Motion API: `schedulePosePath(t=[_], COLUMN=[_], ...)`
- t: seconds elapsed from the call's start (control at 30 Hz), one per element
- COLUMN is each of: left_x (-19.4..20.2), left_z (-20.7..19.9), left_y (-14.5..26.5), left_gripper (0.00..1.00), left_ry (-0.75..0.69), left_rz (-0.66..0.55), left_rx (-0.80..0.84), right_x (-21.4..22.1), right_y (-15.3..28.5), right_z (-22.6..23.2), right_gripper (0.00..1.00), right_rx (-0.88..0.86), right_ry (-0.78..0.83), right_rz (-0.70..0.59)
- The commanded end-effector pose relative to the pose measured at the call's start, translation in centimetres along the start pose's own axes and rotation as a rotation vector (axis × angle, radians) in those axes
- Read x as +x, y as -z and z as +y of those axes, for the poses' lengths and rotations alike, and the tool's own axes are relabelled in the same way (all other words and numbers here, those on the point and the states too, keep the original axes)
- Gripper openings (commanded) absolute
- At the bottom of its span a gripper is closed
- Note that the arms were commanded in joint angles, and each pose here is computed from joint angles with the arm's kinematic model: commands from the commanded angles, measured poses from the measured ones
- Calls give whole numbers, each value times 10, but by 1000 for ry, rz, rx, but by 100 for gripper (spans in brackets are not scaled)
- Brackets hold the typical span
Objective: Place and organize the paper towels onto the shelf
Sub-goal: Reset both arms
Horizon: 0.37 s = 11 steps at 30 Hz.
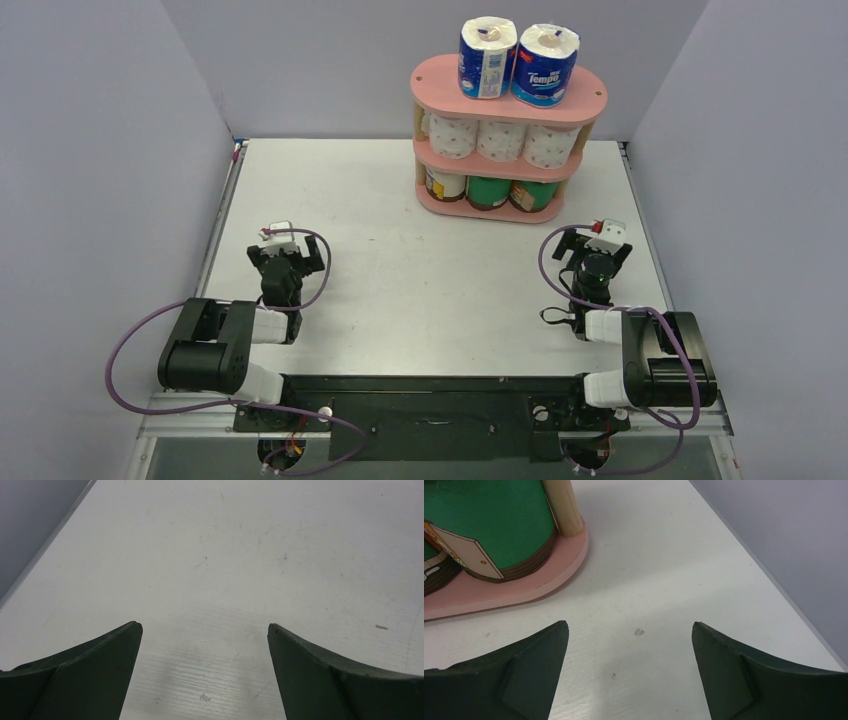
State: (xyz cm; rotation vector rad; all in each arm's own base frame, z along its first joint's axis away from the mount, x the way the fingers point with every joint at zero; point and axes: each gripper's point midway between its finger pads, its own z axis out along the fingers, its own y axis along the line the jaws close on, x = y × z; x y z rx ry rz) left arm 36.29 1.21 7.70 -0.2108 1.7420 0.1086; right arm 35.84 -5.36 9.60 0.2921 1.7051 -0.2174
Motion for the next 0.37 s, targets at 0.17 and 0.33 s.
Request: schedulePosePath(t=[0.17,0.33], left_x=[-22,-23], left_z=[-4,-4], left_y=[-8,-7], left_gripper=[97,97], left_ry=[15,15], left_rz=[-67,-69], left_rx=[12,13], right_x=[-22,-22], right_y=[-6,-6], right_z=[7,7], right_gripper=[89,89], right_rx=[-20,-21], right_ry=[-18,-18], right_rz=[-64,-64])
